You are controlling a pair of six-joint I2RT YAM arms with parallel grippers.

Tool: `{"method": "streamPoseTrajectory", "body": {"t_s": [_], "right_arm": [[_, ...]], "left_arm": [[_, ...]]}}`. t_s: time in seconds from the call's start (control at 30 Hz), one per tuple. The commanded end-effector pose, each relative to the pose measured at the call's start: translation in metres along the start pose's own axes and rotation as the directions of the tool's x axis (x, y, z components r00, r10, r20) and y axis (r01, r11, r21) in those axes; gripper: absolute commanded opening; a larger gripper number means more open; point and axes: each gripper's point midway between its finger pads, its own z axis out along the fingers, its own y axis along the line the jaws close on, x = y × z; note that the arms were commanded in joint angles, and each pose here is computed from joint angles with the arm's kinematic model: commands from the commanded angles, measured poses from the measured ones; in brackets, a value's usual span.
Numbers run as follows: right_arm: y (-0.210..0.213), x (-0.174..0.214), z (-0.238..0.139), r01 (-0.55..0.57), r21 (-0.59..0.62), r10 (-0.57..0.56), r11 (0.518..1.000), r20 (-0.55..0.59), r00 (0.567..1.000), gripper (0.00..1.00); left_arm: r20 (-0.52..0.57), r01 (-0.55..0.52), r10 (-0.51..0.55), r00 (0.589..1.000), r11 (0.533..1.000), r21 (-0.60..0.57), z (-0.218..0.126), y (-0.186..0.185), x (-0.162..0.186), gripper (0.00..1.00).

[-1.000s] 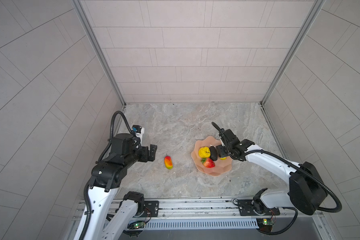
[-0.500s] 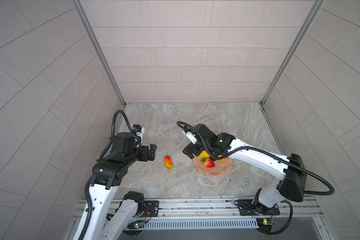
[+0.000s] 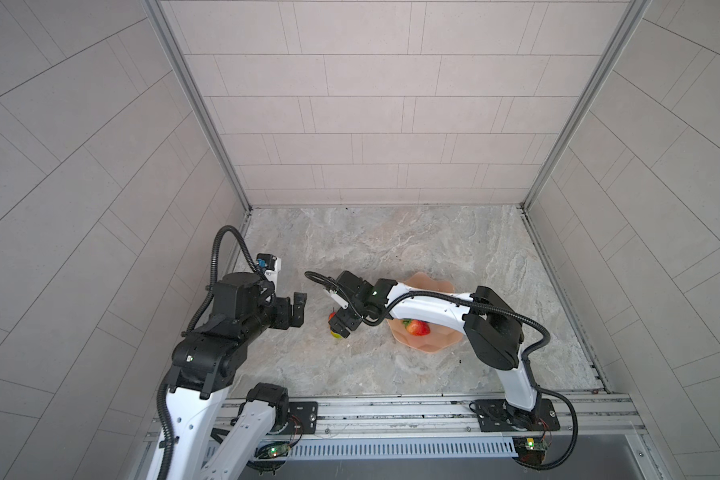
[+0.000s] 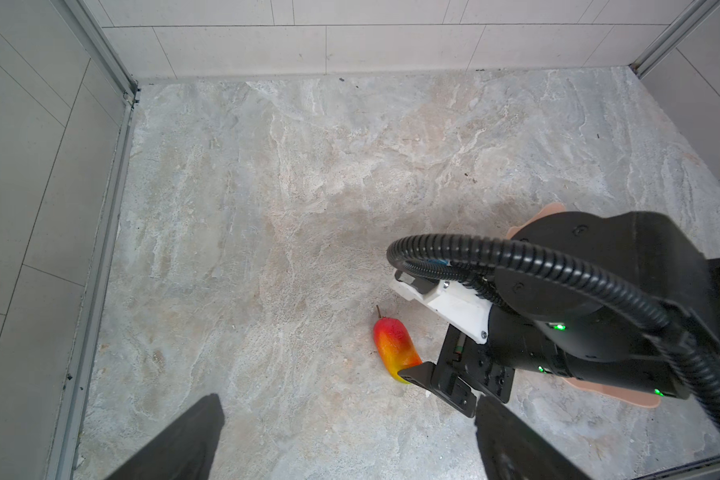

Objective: Place and organize the fake fruits in the fruit bowl
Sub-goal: 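Reach the right gripper to the last mango and grasp it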

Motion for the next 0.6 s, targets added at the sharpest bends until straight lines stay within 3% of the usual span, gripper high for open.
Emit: {"method": "streamPoseTrajectory", "body": {"t_s": [0.0, 0.2, 0.33, 0.43, 0.5, 0.57], "right_arm": [[0.006, -0.006, 0.007, -0.021, -0.013, 0.021, 1.0, 0.009, 1.0, 1.0], [0.019, -0.007, 0.033, -0.067, -0.08, 0.066, 0.995, -0.011, 0.998, 0.92], [0.025, -0.008, 0.049, -0.114, -0.102, 0.112, 0.988, -0.026, 0.993, 0.74], [0.025, -0.01, 0.043, -0.123, -0.103, 0.122, 0.987, -0.015, 0.992, 0.43], [0.02, -0.014, 0.025, -0.102, -0.073, 0.103, 0.992, -0.002, 0.995, 0.29], [0.011, -0.02, -0.006, -0.069, -0.033, 0.07, 0.997, 0.03, 0.997, 0.27]], "left_arm": [[-0.008, -0.013, 0.012, 1.0, 1.0, -0.022, -0.003, 0.004, 0.002, 1.0], [-0.015, -0.013, 0.012, 1.0, 1.0, -0.013, 0.003, 0.002, 0.001, 1.0], [-0.013, -0.005, 0.005, 1.0, 1.0, -0.008, 0.004, 0.001, 0.0, 1.0], [-0.005, -0.008, 0.007, 1.0, 1.0, -0.012, 0.001, 0.002, -0.001, 1.0], [0.0, -0.009, 0.009, 1.0, 1.0, -0.013, -0.001, 0.002, -0.003, 1.0], [0.008, -0.009, 0.009, 1.0, 1.0, -0.008, -0.003, 0.001, -0.006, 1.0]]}}
